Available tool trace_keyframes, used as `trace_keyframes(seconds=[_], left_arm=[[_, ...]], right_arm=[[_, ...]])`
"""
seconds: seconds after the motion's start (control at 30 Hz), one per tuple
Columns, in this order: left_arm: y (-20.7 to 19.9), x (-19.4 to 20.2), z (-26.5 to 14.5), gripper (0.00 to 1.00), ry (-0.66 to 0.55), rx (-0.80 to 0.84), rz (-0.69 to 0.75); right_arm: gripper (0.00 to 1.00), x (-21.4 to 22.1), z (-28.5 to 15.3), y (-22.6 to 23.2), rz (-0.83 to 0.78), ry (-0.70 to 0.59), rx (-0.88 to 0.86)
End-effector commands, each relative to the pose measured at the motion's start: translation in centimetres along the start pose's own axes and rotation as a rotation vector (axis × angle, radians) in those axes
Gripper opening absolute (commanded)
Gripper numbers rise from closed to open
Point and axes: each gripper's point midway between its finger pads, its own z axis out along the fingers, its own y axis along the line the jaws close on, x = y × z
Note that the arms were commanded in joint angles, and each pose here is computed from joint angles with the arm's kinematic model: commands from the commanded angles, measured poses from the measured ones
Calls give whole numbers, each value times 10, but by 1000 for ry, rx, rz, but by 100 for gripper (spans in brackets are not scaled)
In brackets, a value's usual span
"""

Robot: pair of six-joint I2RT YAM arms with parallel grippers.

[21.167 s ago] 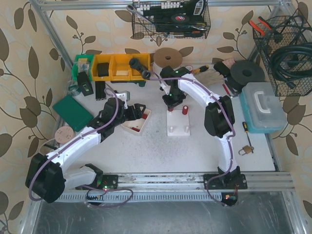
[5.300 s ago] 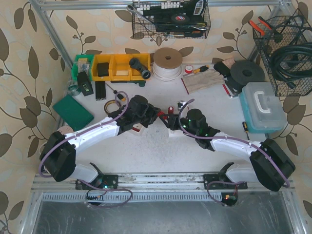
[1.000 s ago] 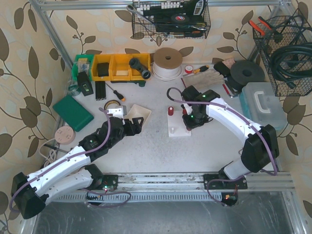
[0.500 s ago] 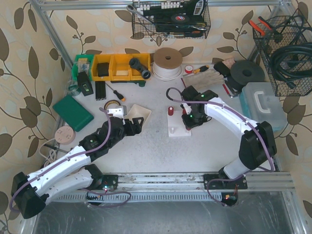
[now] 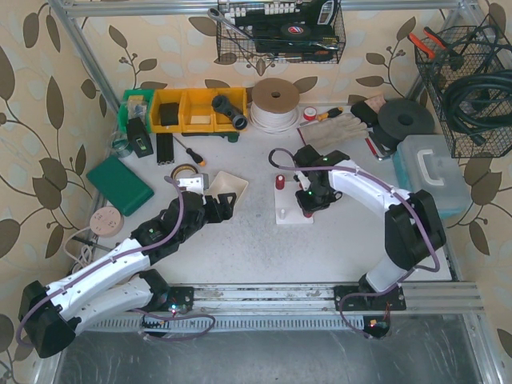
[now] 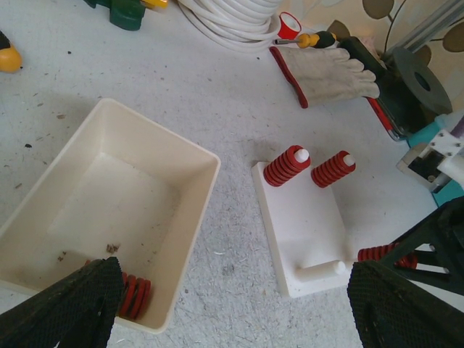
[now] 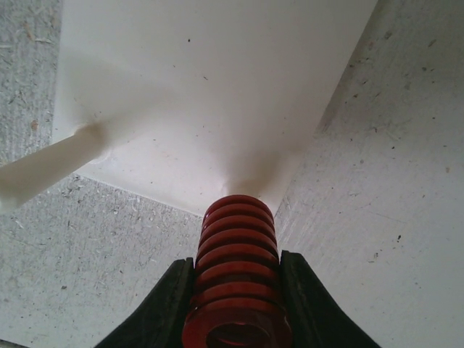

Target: Install the large spring

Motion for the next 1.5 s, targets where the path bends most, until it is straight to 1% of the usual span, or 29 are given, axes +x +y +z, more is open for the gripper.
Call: trace_keyframes(seconds=[0.0,0.23,0.3,0.5,0.57,0.63,0.7,0.83,0.97,1.13,1.23,1.3,1.4,1.47], left_arm=[[-8,-5,-2,87,-19,19,1],[-7,-5,-1,87,-18,17,1],[-7,-5,-1,87,-17,18,1],[-7,-4,-1,88,-16,16,2],[-6,-3,0,88,-13,14,3],[-7,-4,-1,87,-15,16,2],[-7,-4,-1,87,-15,14,1],[-8,-3,-1,87,-9,20,2],[-10,-1,0,87,18,18,7],[-2,4,4,87,61,-47,-6],[2,0,1,87,74,-99,2],[5,-3,-2,87,90,-139,13],[7,-5,-3,86,136,-195,46],[12,-12,-9,85,175,-270,72]], right_arm=[[0,-5,13,2,-9,2,-10],[0,-6,23,4,-14,20,-7],[3,-6,25,5,-18,25,-4],[25,-10,18,5,-10,2,5],[37,-12,14,5,-10,-5,6],[43,-14,8,6,-7,-16,3],[46,-16,0,6,1,-37,1],[54,-22,-27,5,26,-111,-4],[61,-28,-59,5,54,-223,-23],[62,-38,-97,12,124,-447,-81],[62,-40,-112,27,148,-605,-118],[62,-43,-123,40,182,-735,-164],[62,-35,-128,62,198,-882,-229],[62,-25,-128,76,171,-944,-234]])
